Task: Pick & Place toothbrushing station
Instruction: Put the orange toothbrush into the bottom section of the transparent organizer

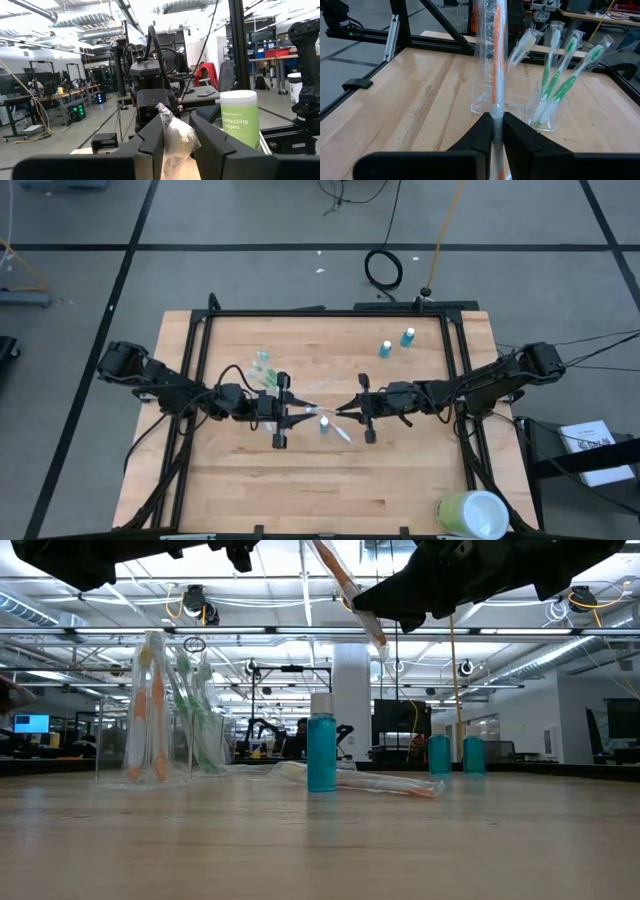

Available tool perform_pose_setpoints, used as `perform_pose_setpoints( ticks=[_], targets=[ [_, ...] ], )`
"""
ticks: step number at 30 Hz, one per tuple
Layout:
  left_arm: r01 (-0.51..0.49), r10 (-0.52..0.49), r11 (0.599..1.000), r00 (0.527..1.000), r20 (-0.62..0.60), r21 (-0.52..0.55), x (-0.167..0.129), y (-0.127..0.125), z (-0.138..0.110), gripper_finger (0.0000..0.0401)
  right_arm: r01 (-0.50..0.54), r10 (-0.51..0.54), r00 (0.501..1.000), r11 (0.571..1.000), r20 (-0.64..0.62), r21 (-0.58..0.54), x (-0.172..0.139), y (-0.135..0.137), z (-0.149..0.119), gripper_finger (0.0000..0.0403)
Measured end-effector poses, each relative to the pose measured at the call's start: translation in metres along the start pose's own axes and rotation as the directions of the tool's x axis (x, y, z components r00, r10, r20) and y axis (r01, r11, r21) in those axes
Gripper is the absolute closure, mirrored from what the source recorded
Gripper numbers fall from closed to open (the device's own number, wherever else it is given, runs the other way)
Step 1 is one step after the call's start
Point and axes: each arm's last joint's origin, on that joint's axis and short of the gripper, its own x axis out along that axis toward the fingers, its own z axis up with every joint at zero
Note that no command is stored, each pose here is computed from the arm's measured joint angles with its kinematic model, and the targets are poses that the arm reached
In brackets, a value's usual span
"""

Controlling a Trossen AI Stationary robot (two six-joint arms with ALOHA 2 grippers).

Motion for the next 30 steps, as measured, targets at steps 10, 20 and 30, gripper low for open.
perform_pose_setpoints(
  ticks=[10, 20, 30],
  targets=[
    [0.009, -0.009, 1.000, 1.000, 0.002, 0.006, 0.000, 0.000, 0.000, 0.0378, -0.004, 0.004, 1.000, 1.000, 0.001, 0.000, 0.000, 0.000, 0.000, 0.0376],
    [0.007, -0.007, 1.000, 1.000, -0.002, -0.003, 0.000, 0.000, 0.000, 0.0369, -0.006, 0.006, 1.000, 1.000, -0.013, -0.008, 0.000, 0.003, -0.001, 0.0299],
    [-0.041, 0.040, 0.992, 0.999, -0.012, -0.117, -0.006, 0.004, 0.015, 0.0381, 0.001, 0.000, 1.000, 0.999, -0.014, 0.048, -0.031, -0.001, 0.019, 0.0140]
  ],
)
